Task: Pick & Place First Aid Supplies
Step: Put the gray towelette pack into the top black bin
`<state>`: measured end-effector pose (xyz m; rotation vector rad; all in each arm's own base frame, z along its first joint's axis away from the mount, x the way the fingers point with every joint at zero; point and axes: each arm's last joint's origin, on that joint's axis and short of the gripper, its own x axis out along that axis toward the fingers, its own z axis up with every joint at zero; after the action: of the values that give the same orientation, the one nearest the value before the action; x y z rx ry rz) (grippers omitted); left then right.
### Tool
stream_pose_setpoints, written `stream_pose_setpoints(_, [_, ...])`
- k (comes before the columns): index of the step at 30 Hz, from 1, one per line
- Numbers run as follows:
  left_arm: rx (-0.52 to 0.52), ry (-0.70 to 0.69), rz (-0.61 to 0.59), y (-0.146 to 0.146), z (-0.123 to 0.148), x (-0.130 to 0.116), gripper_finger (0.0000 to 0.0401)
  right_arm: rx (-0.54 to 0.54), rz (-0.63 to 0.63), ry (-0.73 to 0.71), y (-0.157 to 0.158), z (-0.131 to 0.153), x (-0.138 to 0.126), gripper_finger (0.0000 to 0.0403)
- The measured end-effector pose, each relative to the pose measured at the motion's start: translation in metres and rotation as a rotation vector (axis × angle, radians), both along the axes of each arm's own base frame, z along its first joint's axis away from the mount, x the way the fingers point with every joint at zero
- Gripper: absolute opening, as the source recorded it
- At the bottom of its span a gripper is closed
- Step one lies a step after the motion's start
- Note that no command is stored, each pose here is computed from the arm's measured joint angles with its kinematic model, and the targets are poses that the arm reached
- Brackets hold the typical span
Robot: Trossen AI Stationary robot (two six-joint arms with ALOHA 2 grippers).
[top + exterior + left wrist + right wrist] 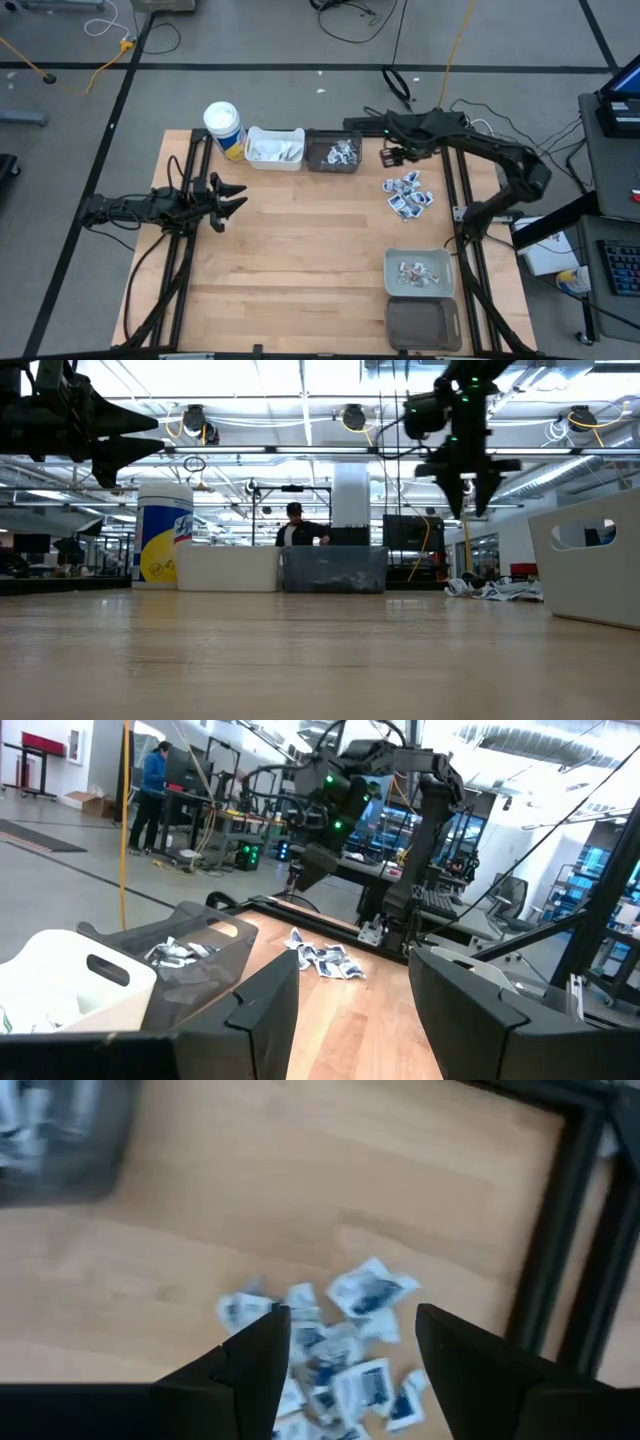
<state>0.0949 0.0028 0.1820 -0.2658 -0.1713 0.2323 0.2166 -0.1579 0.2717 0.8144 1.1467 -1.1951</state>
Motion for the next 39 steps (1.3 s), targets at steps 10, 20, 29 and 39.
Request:
stream_pose_setpoints(10, [0.0,0.0,0.0,0.0,0.0,0.0,0.0196,0.01,-0.078,0.014,0.006,-0.012,-0.052,0.0216])
stream_pose_setpoints(20, [0.0,0.0,0.0,0.0,0.0,0.0,0.0196,0.023,-0.169,0.007,0.001,-0.032,-0.053,0.0216])
stream_pose_setpoints(29, [0.0,0.0,0.0,0.0,0.0,0.0,0.0196,0.103,-0.253,-0.043,-0.01,-0.056,-0.046,0.0215])
stream_pose_setpoints(39, [0.0,0.0,0.0,0.0,0.0,0.0,0.0196,0.188,-0.324,-0.014,-0.024,-0.079,-0.046,0.021])
